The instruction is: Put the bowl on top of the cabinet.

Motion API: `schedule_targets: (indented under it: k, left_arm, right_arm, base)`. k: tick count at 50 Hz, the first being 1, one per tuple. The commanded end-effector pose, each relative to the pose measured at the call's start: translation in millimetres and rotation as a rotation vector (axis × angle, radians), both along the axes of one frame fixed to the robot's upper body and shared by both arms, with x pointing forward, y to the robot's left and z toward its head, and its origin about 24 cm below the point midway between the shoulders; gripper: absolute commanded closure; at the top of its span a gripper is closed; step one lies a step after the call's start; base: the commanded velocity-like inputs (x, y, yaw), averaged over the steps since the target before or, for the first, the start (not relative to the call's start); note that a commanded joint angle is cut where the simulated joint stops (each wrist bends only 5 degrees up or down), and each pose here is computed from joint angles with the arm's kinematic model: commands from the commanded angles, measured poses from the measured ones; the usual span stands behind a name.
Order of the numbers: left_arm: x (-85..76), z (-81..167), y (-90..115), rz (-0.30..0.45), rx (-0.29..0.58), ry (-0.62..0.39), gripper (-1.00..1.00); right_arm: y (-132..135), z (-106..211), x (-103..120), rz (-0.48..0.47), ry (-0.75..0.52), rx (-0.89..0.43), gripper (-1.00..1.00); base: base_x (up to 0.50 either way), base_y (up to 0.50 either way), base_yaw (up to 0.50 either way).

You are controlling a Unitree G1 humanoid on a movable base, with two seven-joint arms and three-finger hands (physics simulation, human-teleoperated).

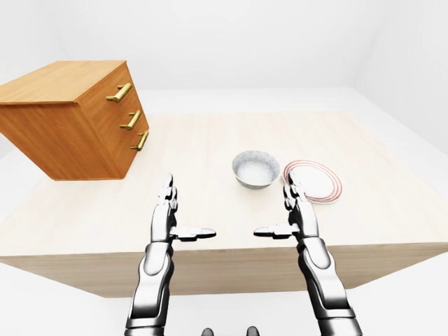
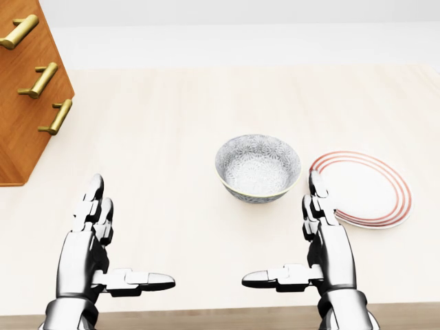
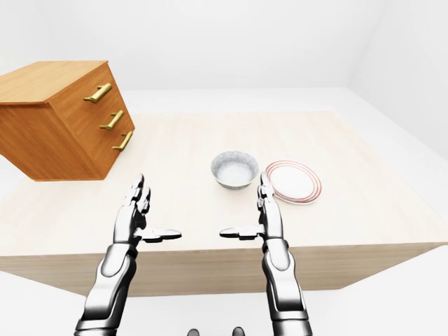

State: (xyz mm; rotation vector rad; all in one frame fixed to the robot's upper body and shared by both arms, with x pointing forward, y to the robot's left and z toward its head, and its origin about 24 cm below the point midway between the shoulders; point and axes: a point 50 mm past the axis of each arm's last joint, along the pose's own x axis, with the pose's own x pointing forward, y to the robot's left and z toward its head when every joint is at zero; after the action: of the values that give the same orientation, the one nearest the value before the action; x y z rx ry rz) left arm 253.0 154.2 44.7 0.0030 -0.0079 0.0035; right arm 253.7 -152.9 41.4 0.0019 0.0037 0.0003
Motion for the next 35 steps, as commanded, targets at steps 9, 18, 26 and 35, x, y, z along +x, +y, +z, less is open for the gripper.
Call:
schedule_targets:
  k: [9,18,26,35]
  left_arm:
    - [-6.6,35.9,18.4,0.027,0.019,-0.108,-1.0]
    - [-26.2,131.6,73.6,0.207,0.045,-0.521,-1.0]
    - [-73.6,189.1,106.5,0.343,0.051,-0.816,-1.0]
    - [-120.2,231.2,136.4,0.499,-0.036,-1.065,-1.0]
  right_arm:
    - [-11.7,11.2,-0.2,-0.01,-0.014,0.023,-1.0]
    - [-47.6,140.3,-26.3,-0.158,-0.567,-0.029,-1.0]
    - [-73.7,242.9,-127.0,-0.244,-1.205,-0.03,-1.0]
    - [-102.7,265.5,-159.9,-0.278,-1.167,0.127,-1.0]
  base:
    - [0.0,0.0,0.0]
    - [0.0,0.0,0.0]
    - [0.0,0.0,0.0]
    - [0.0,0.0,0.0]
